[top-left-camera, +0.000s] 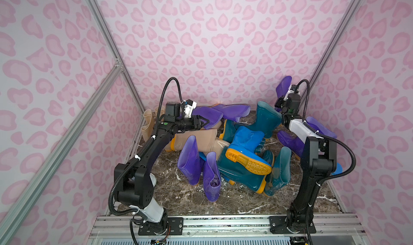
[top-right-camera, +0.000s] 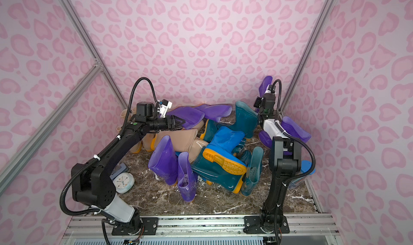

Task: Match and arrange rain boots in pairs
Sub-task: Adjust the rain boot at the corner of the board.

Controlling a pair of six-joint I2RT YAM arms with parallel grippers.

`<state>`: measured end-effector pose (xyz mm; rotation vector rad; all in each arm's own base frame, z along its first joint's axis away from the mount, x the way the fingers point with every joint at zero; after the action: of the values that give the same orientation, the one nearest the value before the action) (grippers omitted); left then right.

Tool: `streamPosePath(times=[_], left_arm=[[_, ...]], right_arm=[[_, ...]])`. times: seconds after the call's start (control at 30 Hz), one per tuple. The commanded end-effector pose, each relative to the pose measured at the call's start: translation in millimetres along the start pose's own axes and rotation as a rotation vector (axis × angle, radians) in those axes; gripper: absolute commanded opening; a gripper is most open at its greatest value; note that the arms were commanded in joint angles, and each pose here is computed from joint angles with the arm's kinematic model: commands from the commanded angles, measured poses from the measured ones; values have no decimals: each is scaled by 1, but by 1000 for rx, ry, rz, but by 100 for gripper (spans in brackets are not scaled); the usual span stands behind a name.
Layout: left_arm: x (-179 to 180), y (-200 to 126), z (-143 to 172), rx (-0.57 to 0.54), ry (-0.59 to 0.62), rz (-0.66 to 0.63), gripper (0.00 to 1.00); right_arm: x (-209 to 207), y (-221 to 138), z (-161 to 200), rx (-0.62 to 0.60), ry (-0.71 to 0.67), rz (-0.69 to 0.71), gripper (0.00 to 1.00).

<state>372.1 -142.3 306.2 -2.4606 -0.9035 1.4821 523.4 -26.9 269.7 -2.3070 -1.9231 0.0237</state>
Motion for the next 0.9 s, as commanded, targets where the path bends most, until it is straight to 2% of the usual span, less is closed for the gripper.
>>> streamPosePath(times=[0.0,0.17,0.23,0.3,0.33,0.43,0.5,0.73,0.87], left_arm=[[-6,-1,-3,-26,51,21,53],[-10,2,-1,-15,56,27,53],[-12,3,1,-10,61,29,53],[-15,5,3,-2,63,35,54],[-16,5,3,-1,66,36,54],[-20,7,5,8,73,42,55],[-22,6,7,9,79,44,55],[-29,3,8,5,102,46,56],[-30,1,8,0,110,44,56]], right_arm=[[-3,-23,15,-89,16,55,0],[-6,-71,61,59,19,98,0],[-12,-90,73,87,14,130,18],[-17,-104,82,135,3,141,18],[-16,-109,83,153,-6,122,22],[-18,-117,81,203,-27,144,44],[-25,-120,77,216,-24,170,52],[-22,-112,66,279,-67,58,58],[-18,-104,56,268,-110,37,62]])
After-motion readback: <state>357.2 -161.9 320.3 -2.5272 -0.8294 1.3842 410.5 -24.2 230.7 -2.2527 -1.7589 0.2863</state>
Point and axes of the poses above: each gripper's point midway between its finger pads, its own y axis out along the fingers, its own x axis along the line the jaws close on, z = x × y, the point moved 9 cm from there along -y, back along the fingers, and after that the axes turned 7 degrees about -y, right-handed, at the moved point
